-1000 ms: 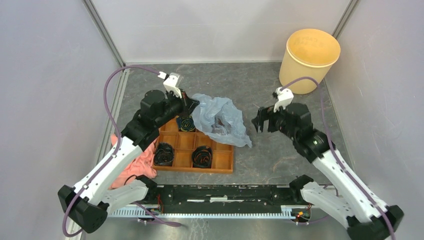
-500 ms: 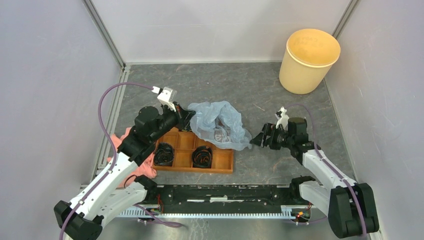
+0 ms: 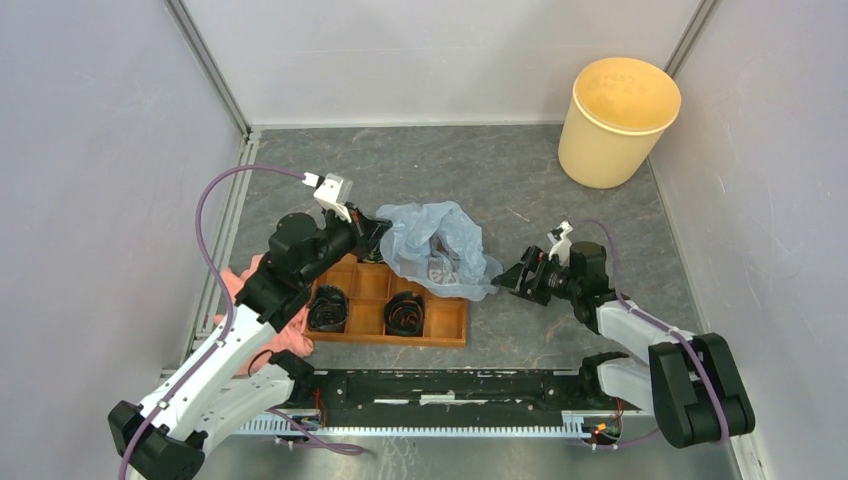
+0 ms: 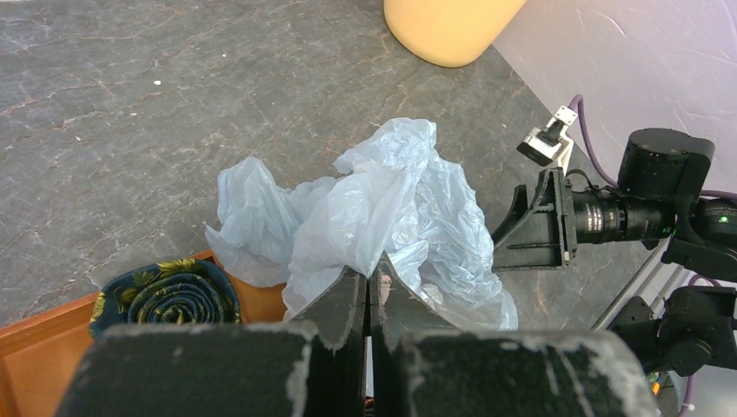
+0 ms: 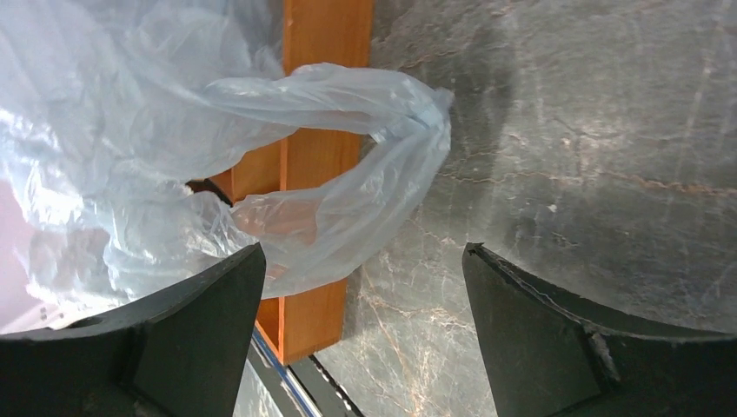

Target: Put the trash bags into the trash bin

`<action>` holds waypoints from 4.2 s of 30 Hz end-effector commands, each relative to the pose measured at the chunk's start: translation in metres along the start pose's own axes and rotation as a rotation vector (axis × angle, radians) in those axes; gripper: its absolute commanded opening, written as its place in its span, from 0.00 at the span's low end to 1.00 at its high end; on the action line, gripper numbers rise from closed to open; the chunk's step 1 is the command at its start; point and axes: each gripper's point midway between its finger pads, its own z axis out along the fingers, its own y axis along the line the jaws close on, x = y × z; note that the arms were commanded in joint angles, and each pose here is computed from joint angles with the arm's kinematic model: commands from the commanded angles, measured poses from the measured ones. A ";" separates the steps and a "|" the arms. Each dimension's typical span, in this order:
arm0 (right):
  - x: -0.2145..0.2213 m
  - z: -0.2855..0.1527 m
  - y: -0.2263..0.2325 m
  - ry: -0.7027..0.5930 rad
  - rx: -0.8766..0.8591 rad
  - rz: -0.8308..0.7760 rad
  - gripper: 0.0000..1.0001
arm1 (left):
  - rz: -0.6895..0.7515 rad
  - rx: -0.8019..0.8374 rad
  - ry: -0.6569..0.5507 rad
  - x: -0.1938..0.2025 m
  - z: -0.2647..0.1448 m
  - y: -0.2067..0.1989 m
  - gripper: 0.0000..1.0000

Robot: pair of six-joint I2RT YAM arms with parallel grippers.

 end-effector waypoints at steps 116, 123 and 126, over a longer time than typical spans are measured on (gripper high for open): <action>-0.236 -0.272 0.391 -1.085 -0.216 -0.938 0.01 | -0.050 0.527 -0.348 -0.271 -0.026 -0.151 0.02; -0.199 -0.241 0.340 -1.120 -0.324 -0.909 0.01 | -0.108 0.300 -0.469 -0.229 -0.031 -0.095 0.02; -0.203 -0.133 0.198 -0.856 0.077 -0.690 0.01 | -0.126 0.090 -0.024 -0.107 0.042 -0.034 0.02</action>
